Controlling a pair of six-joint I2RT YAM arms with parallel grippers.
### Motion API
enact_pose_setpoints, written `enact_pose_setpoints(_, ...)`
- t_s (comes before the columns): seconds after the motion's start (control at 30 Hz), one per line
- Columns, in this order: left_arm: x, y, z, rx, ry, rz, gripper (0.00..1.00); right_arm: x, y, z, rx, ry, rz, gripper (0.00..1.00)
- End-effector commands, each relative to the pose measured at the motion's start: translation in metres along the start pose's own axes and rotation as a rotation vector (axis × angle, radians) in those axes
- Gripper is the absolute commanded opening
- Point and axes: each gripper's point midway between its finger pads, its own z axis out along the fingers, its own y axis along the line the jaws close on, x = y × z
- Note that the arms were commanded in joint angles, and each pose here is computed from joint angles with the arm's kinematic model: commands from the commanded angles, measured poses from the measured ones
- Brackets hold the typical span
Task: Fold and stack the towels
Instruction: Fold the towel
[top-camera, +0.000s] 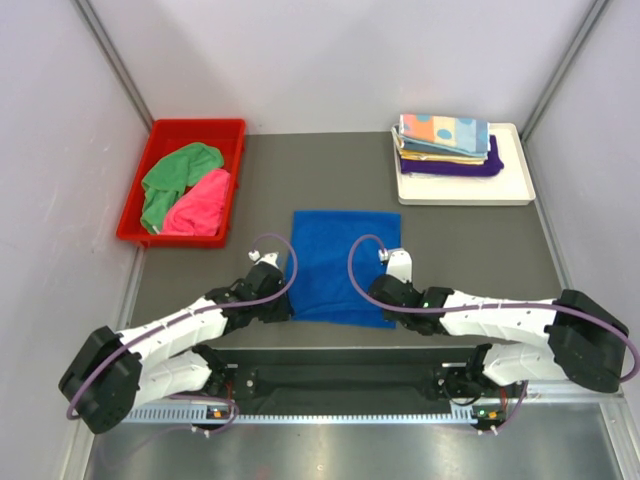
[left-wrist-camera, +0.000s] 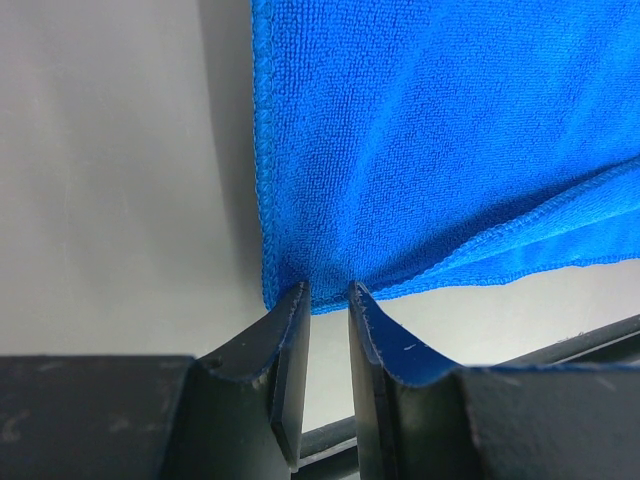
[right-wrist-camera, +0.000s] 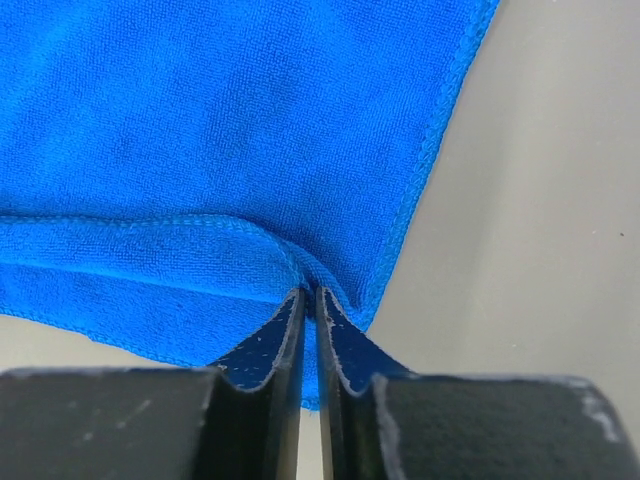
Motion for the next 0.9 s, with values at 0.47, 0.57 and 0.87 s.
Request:
enact_pose_setpoints(0.47,0.005,0.004,-0.003,-0.009,0.006,-0.005,0.27,0.006,-0.001,-0.032,-0.140,-0.014,0.046,0.00)
enact_pose_setpoints(0.57,0.004,0.004,-0.003,-0.012,0.003,-0.008,0.27,0.014,-0.006,-0.033,-0.142,-0.001,0.057,0.00)
enact_pose_setpoints(0.87,0.003,0.007,-0.009,-0.029,-0.004,-0.011,0.27,0.027,-0.009,-0.036,-0.167,0.026,0.101,0.00)
